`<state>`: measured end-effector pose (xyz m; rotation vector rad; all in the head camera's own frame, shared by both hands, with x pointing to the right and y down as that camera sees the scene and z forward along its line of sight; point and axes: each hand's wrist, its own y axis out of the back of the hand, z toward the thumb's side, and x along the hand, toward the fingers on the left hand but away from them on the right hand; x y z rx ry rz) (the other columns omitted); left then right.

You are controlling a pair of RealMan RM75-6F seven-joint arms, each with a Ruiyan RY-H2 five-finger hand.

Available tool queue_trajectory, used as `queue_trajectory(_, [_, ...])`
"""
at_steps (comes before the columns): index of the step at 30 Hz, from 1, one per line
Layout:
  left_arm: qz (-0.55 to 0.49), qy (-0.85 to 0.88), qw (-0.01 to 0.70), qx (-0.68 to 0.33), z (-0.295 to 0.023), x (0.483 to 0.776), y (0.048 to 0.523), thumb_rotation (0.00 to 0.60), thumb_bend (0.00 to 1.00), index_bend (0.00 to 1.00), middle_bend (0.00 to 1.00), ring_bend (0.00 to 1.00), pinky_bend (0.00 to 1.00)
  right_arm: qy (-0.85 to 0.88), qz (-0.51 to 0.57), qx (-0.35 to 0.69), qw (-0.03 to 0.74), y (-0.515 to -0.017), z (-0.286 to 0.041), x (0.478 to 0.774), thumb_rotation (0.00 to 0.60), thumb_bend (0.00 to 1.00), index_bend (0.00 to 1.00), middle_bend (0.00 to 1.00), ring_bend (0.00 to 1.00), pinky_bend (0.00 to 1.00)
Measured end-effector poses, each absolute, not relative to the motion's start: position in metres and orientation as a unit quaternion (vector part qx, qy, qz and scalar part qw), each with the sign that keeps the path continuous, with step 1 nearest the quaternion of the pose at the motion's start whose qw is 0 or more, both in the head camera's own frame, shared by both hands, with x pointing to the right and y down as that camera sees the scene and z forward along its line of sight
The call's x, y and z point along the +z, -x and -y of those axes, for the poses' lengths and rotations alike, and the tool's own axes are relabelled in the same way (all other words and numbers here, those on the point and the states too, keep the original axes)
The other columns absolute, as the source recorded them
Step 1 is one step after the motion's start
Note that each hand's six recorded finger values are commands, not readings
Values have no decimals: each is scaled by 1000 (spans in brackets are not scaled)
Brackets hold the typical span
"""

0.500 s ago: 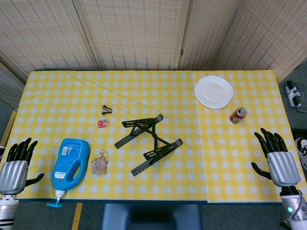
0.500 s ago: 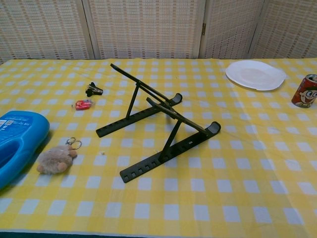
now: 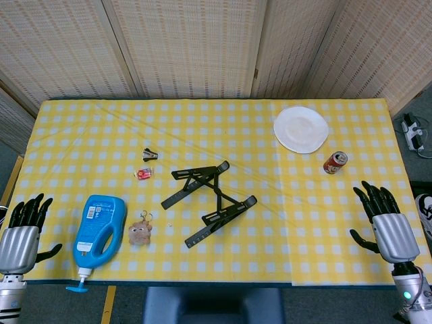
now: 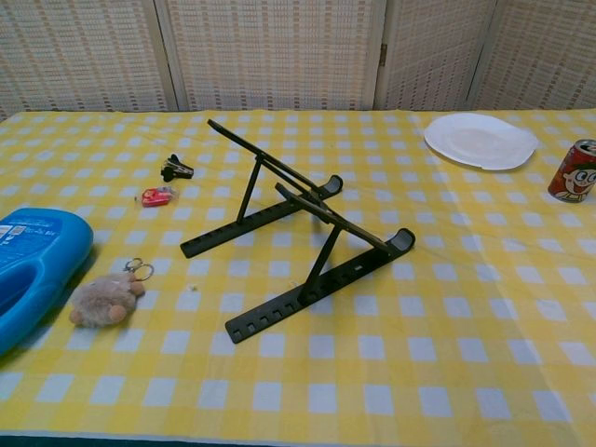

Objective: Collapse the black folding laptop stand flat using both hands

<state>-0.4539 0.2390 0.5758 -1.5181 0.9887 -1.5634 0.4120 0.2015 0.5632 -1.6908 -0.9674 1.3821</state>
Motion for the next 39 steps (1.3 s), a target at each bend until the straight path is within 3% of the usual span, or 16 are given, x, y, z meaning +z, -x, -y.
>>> queue_trajectory(16, [-387, 589, 368, -606, -239, 571, 454, 600, 90, 0, 4, 39, 0, 734, 317, 475, 366, -363, -183, 576, 600, 318, 0, 38, 17, 0])
queue_trajectory(25, [-386, 592, 373, -601, -240, 568, 450, 600, 90, 0, 5, 41, 0, 815, 242, 393, 351, -283, -164, 595, 600, 430, 0, 82, 47, 0])
queue_trajectory(39, [-383, 591, 369, -606, -243, 566, 452, 600, 90, 0, 5, 49, 0, 895, 161, 323, 263, -182, -144, 624, 600, 490, 0, 169, 70, 0])
